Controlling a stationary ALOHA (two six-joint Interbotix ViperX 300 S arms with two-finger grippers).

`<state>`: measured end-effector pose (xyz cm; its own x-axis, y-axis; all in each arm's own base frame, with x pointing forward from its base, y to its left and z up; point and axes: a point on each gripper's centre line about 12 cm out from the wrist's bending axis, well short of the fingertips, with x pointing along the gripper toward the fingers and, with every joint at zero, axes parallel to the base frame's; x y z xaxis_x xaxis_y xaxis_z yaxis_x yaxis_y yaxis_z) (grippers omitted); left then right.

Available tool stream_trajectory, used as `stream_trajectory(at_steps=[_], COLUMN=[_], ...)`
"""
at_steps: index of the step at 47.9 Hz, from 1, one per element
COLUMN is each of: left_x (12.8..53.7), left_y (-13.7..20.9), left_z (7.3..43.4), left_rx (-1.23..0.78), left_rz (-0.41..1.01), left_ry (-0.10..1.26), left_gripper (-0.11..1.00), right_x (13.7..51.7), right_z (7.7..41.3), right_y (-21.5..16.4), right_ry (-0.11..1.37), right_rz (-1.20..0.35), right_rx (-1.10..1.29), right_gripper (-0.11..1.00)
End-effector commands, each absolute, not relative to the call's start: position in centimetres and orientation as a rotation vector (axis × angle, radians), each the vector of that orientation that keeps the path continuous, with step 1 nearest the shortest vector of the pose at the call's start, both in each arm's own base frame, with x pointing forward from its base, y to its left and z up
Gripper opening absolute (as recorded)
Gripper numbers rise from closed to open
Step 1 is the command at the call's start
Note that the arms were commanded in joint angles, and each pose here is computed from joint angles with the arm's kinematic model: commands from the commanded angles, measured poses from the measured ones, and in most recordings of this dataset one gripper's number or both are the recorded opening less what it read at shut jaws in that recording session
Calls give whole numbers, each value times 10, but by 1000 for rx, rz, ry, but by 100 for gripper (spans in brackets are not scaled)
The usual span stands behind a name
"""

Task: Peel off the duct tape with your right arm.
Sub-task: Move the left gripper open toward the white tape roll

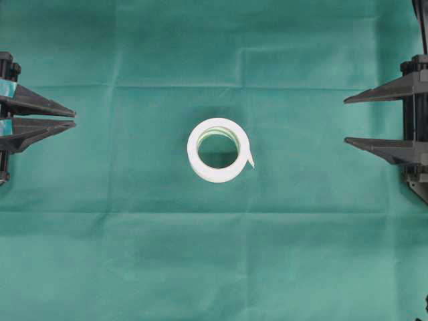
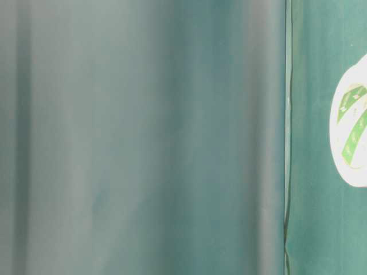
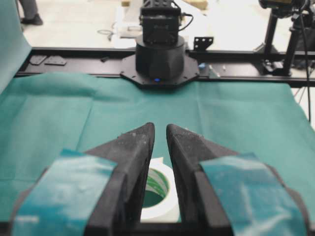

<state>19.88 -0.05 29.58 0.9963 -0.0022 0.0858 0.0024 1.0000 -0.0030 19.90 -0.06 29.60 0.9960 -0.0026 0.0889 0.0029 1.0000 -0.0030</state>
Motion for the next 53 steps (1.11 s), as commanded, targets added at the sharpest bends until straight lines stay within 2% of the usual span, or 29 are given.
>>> stream_trajectory(at_steps=[1, 3, 6, 9, 14, 30, 33, 37, 41, 49, 53], left_x=[198, 198, 198, 197, 198, 205, 208, 211, 213, 215, 215], left_y=[0, -1, -2, -3, -3, -3, -3, -4, -5, -5, -5], left_z=[295, 294, 293, 292, 287, 279, 278, 275, 275, 275, 277], left_rx=[-15, -18, -18, -17, -17, -41, -58, -67, -66, -64, -64], left_rz=[-1, -2, -8, -15, -15, -16, -15, -19, -20, -22, -21], left_ry=[-100, -101, -103, -101, -90, -70, -59, -48, -53, -65, -75], left_gripper=[24, 21, 9, 1, 0, 1, 1, 10, 30, 79, 95], right_x=[200, 199, 198, 198, 196, 193, 193, 193, 193, 193, 193], right_z=[295, 292, 288, 285, 280, 274, 274, 274, 274, 273, 273], right_y=[-1, -1, -1, -1, -1, -1, -1, -1, -1, -1, -1], right_ry=[-86, -78, -71, -64, -58, -63, -63, -63, -61, -60, -60], right_rz=[-5, -4, -5, -5, -4, -5, -5, -5, -5, -5, -5], right_rx=[4, 3, 4, 7, 9, 12, 12, 12, 12, 12, 12], right_gripper=[24, 21, 9, -1, -9, -10, -7, 1, 16, 65, 86])
